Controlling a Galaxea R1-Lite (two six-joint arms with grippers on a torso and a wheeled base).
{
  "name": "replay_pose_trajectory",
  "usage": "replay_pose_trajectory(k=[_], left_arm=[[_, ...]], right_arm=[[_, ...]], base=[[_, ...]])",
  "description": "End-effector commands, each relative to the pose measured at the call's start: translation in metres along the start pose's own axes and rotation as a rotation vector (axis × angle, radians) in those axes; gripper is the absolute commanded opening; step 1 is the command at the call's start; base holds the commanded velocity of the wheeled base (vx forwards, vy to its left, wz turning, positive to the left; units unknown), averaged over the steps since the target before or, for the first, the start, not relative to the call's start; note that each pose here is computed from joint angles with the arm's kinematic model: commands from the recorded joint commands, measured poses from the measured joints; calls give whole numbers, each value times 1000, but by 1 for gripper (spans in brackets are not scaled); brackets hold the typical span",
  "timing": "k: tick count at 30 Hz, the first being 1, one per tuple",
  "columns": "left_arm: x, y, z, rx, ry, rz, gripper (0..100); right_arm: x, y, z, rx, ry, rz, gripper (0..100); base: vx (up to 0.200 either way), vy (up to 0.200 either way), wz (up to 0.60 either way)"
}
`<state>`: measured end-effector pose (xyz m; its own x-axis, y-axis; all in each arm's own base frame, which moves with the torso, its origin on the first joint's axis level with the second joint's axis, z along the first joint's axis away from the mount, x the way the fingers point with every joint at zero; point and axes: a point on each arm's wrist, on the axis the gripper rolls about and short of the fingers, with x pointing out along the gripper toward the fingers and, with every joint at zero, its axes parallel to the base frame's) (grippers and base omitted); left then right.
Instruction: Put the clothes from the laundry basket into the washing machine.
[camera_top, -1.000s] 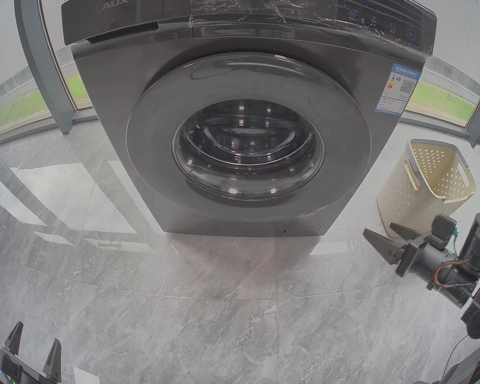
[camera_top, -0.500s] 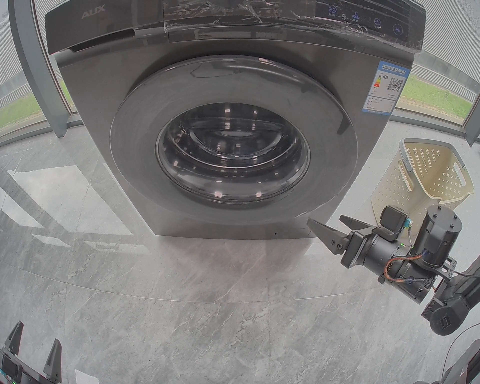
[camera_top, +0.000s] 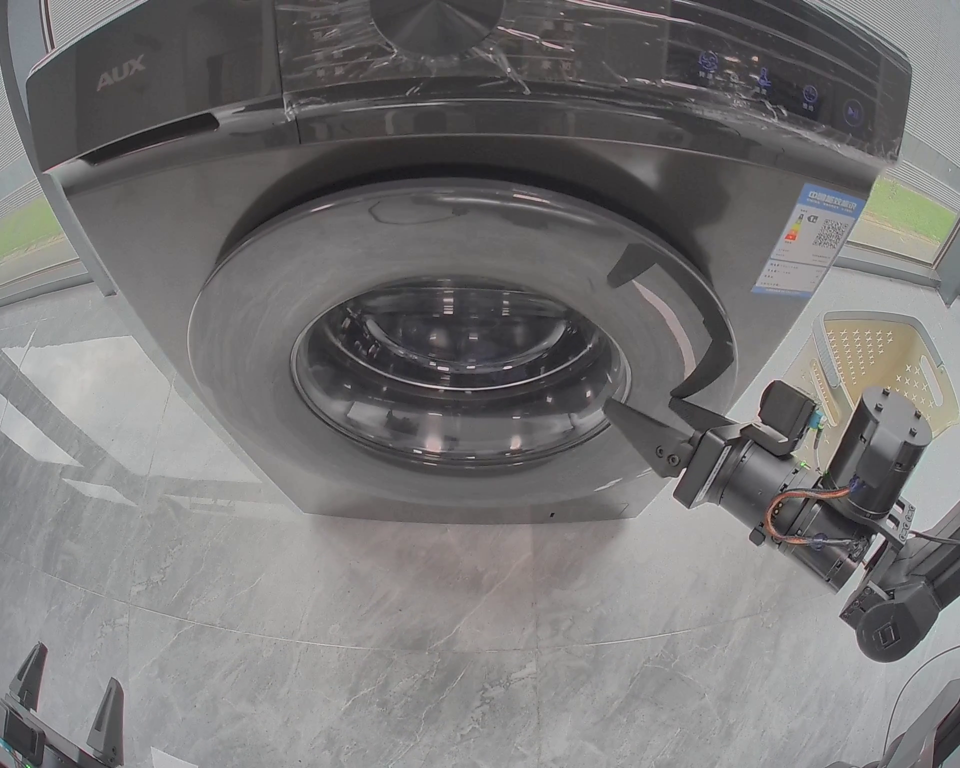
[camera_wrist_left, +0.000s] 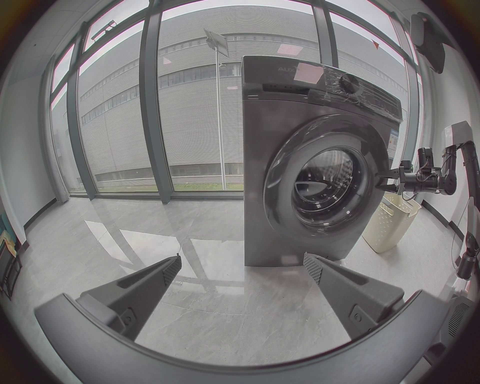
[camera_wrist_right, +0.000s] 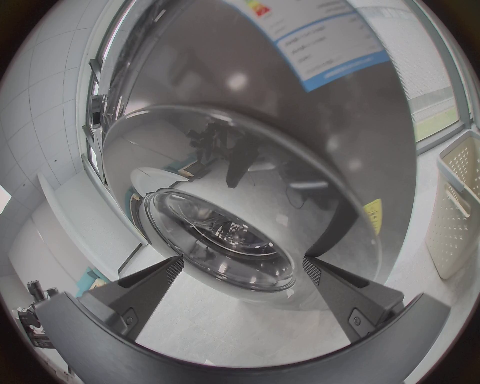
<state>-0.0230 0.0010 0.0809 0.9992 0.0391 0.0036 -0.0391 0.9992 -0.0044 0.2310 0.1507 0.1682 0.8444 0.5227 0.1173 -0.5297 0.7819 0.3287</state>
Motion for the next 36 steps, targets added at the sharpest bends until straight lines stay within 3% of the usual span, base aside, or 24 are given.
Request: replay_pose_trajectory(k=[1,4,6,9,10,11,12,16,18,20,23,26,29,31,36], left_arm=[[1,0,-5,-2,8,1,100],[1,0,-5,-2,8,1,100],[1,0,-5,-3,8,1,100],[1,0,-5,-8,8,1,100],[1,0,-5,-9,8,1,100],[1,0,-5,-9,8,1,100],[1,0,-5,-8,8,1,100],[1,0,-5,-6,8,-1,100],[1,0,-5,-6,11,-1,100],[1,0,-5,-6,10,-1,100],[1,0,-5,-8,10,-1,100],[1,0,-5,-18,10,-1,100],[1,0,-5,-15,10,-1,100],[1,0,-5,-12,10,-1,100],[1,0,-5,-14,10,-1,100]], right_arm=[[1,0,20,-4,-97,-27,100],[-11,3,21,0,-104,-57,100],[-38,7,12,-16,-34,-41,100],[-78,21,-5,-44,63,41,100],[-109,29,-18,-56,140,121,100],[-115,30,-19,-55,147,136,100],[-141,31,-21,-56,170,205,100],[-163,26,-3,-36,101,207,100],[-183,17,9,-46,35,186,100],[-192,7,8,-82,50,99,100],[-210,-9,7,-197,44,-87,100],[-238,-12,12,-280,-44,-226,100],[-260,-11,6,-305,-61,-319,100],[-275,-9,-7,-332,-68,-353,100],[-294,-5,-33,-379,-74,-354,100]], base=[[0,0,0],[0,0,0],[0,0,0],[0,0,0],[0,0,0],[0,0,0],[0,0,0],[0,0,0],[0,0,0],[0,0,0],[0,0,0],[0,0,0],[0,0,0],[0,0,0],[0,0,0]])
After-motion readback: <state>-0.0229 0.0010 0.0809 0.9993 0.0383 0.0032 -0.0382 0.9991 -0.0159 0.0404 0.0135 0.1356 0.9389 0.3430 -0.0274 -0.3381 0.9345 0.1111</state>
